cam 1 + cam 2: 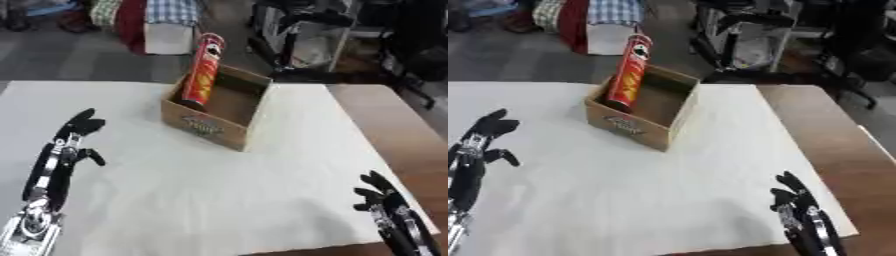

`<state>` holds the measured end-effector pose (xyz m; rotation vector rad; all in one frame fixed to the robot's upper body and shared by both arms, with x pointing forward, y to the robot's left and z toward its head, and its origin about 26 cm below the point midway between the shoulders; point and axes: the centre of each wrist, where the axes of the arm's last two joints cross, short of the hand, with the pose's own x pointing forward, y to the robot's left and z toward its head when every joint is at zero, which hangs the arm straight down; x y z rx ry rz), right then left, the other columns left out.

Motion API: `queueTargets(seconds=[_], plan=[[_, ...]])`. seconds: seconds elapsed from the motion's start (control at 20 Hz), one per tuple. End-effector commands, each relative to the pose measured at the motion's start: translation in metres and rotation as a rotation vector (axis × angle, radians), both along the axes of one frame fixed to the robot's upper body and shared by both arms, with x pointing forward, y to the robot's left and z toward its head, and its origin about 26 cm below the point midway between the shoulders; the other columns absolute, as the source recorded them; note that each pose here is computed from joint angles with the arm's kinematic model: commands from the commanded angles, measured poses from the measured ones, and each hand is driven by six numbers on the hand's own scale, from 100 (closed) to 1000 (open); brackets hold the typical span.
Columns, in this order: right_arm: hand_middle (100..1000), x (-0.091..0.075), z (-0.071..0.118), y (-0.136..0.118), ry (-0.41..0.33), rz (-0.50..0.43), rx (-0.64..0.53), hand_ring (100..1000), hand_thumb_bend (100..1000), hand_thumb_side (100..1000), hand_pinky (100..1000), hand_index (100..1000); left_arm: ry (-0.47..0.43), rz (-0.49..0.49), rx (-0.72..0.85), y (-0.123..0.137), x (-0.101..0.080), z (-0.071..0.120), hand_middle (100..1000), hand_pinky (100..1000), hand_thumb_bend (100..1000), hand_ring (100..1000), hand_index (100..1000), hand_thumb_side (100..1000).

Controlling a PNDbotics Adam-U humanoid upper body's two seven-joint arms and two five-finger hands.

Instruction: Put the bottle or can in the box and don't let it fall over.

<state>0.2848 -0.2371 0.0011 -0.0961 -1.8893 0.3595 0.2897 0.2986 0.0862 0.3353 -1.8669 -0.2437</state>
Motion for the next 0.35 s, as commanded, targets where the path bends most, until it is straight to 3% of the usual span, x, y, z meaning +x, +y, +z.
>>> queueTargets(seconds=[0.05,0.35], plan=[[892,0.0014,0.0090,-0.0075,-0.029,-0.006,-0.017,832,100,772,683,1000,-0.017,-0.002,-0.007,0.0003,0.0025,0.0053,743,397,292,866,928,1000],[892,0.0006,0.0083,-0.0075,-0.026,-0.006,-0.018,832,100,776,682,1000,0.014,-0.018,-0.006,-0.0014,0.0037,-0.0017,741,395,287,866,926,1000]])
